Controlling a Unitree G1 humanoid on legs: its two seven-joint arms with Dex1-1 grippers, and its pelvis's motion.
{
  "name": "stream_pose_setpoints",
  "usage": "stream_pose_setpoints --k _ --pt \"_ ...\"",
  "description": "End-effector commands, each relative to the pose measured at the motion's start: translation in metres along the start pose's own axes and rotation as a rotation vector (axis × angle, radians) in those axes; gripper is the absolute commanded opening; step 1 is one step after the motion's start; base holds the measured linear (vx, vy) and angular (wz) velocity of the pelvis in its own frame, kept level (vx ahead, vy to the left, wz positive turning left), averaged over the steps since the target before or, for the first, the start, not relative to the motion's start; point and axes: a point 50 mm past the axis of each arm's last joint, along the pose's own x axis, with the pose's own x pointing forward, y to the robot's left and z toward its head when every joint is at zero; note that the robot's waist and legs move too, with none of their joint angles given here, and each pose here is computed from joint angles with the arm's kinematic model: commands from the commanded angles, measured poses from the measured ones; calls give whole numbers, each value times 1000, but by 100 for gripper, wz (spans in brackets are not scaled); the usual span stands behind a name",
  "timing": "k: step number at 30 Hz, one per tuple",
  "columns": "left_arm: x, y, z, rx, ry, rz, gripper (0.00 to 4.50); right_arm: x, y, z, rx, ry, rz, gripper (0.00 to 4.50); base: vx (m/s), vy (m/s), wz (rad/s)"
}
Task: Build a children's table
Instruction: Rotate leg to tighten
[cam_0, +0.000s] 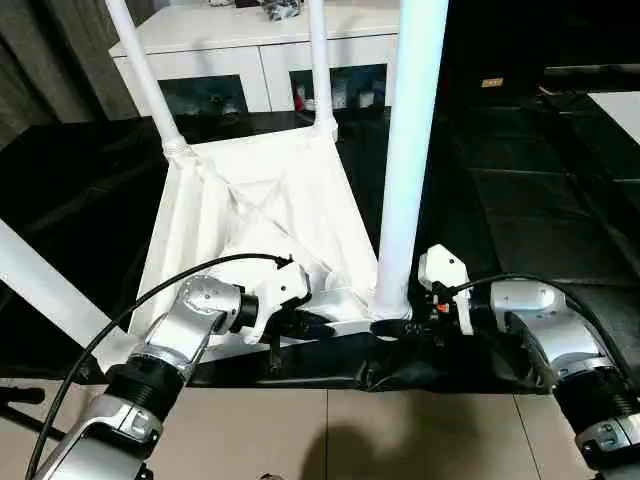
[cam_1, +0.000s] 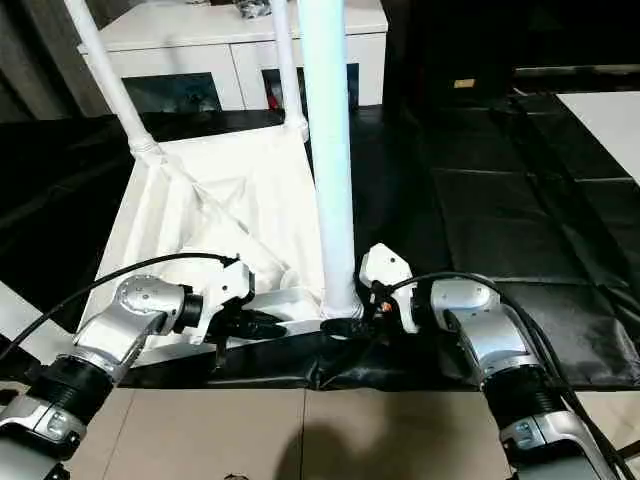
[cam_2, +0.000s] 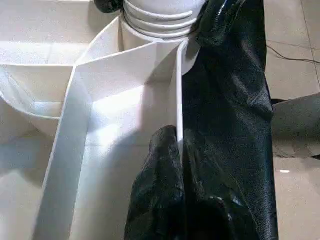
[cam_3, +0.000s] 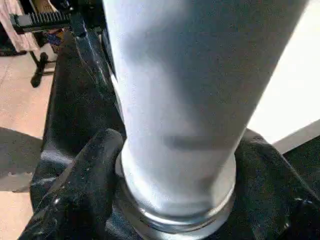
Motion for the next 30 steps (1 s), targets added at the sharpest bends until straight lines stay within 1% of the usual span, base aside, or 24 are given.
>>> stream_pose_setpoints --k 1,4,7,8,9,12,13,14,15,16,17,18,19,20,21,22,23,25,27,29,30 --pt "1 -3 -1 -2 0 -25 0 0 -3 1 -17 16 -14 301 0 0 0" --pt "0 -3 -1 -3 1 -23 0 0 -4 1 -17 17 -18 279 0 0 0" --pt "0 -3 -1 -5 2 -23 0 0 -5 2 -14 8 -19 274 0 0 0" --pt "0 -3 -2 -8 2 -26 0 1 -3 3 -6 -17 1 273 0 0 0" --pt "0 -3 -2 -9 1 -27 0 2 -2 4 -5 -22 6 272 0 0 0" --pt "1 -3 -2 -10 1 -24 0 4 -1 5 9 -56 -7 272 0 0 0" --pt "4 -1 -1 -11 8 1 0 8 -2 7 22 -85 -34 272 0 0 0" --pt "8 4 -1 -8 26 58 0 16 -5 10 49 -113 -103 272 0 0 0" --pt "9 5 0 -12 30 75 0 18 -6 10 58 -115 -131 272 0 0 0" --pt "16 12 3 -29 33 154 0 29 -13 10 114 -128 -257 272 0 0 0" --pt "18 14 4 -37 29 174 0 32 -14 11 133 -135 -297 272 0 0 0" --pt "24 19 9 -64 18 228 0 41 -19 12 195 -154 -406 272 0 0 0" --pt "24 19 9 -64 18 228 0 41 -19 12 195 -154 -406 272 0 0 0" --pt "31 24 15 -86 18 287 0 50 -22 14 279 -174 -502 272 0 0 0" --pt "36 28 19 -107 18 337 0 56 -24 14 334 -177 -578 272 0 0 0" --pt "36 28 19 -109 17 341 0 56 -24 13 337 -177 -583 272 0 0 0" --pt "43 35 26 -149 17 433 0 63 -29 11 390 -149 -718 272 0 0 0" --pt "45 37 28 -160 18 461 0 65 -30 11 399 -137 -759 272 0 0 0" --pt "50 40 32 -164 18 505 0 72 -31 13 409 -131 -822 272 0 0 0" --pt "57 41 38 -133 15 533 0 84 -30 19 376 -132 -872 272 0 0 0" --pt "61 40 41 -107 5 523 0 92 -26 26 352 -154 -815 307 0 0 0"
